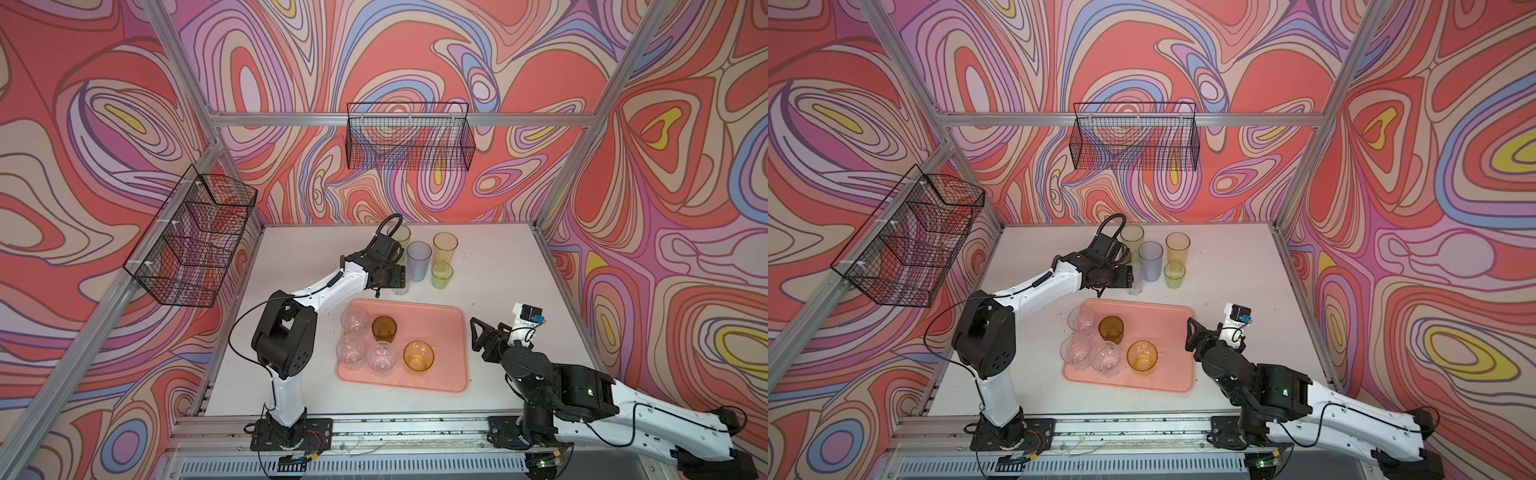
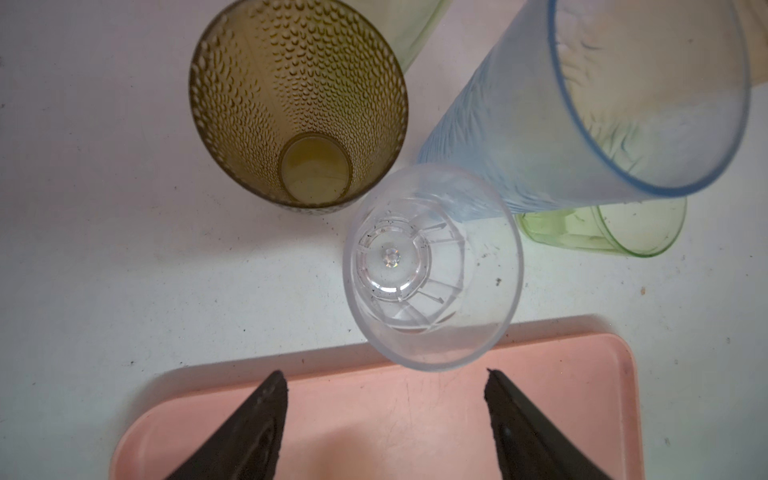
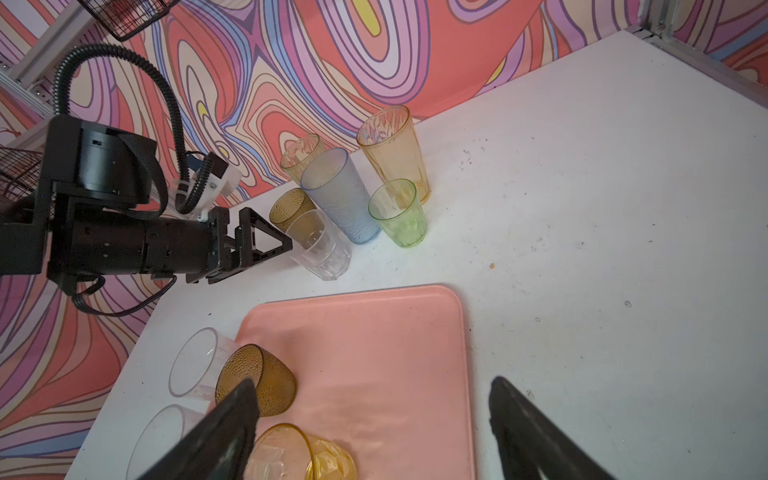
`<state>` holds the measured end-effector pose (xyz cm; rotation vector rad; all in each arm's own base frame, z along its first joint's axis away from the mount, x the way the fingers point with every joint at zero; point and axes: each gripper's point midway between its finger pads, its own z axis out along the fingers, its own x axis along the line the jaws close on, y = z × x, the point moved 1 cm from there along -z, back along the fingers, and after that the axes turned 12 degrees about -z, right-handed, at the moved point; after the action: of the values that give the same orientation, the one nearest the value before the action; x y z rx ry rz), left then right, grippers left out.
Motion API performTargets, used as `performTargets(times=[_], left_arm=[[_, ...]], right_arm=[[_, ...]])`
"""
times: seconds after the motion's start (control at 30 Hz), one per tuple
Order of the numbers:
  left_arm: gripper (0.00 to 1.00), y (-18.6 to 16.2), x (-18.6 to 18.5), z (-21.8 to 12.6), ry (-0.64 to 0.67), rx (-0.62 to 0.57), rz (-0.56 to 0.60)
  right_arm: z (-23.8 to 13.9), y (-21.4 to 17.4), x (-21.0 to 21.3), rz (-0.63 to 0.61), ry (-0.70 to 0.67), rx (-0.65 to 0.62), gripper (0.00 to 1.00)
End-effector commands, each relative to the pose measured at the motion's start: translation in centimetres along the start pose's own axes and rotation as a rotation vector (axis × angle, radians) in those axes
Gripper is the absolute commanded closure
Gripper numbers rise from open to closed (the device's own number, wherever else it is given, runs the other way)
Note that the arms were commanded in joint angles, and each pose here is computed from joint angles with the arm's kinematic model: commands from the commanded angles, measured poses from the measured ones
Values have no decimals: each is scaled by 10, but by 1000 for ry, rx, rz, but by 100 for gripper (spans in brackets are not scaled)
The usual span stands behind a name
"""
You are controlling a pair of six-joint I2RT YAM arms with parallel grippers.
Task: Place the glasses into the tray
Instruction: 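Withdraw the right gripper while the left gripper reaches toward the clear glass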
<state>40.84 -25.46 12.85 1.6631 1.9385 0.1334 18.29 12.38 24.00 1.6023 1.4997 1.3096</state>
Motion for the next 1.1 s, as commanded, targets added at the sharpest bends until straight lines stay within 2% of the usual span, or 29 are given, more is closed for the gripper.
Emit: performTargets(times=[0.0, 0.23, 0.53, 1.07], left_arm=[[31, 9, -3, 3, -18, -2, -22], [37, 17, -1, 6, -12, -13, -38], [53, 22, 5, 10, 32, -23, -25], [63, 19, 17, 24, 109, -5, -12]], right_arm=[[-2, 3, 4, 3, 13, 7, 10], [0, 0, 6, 23, 19, 11, 10], [1, -1, 6, 30, 18, 7, 10], [4, -4, 10, 21, 14, 15, 10]])
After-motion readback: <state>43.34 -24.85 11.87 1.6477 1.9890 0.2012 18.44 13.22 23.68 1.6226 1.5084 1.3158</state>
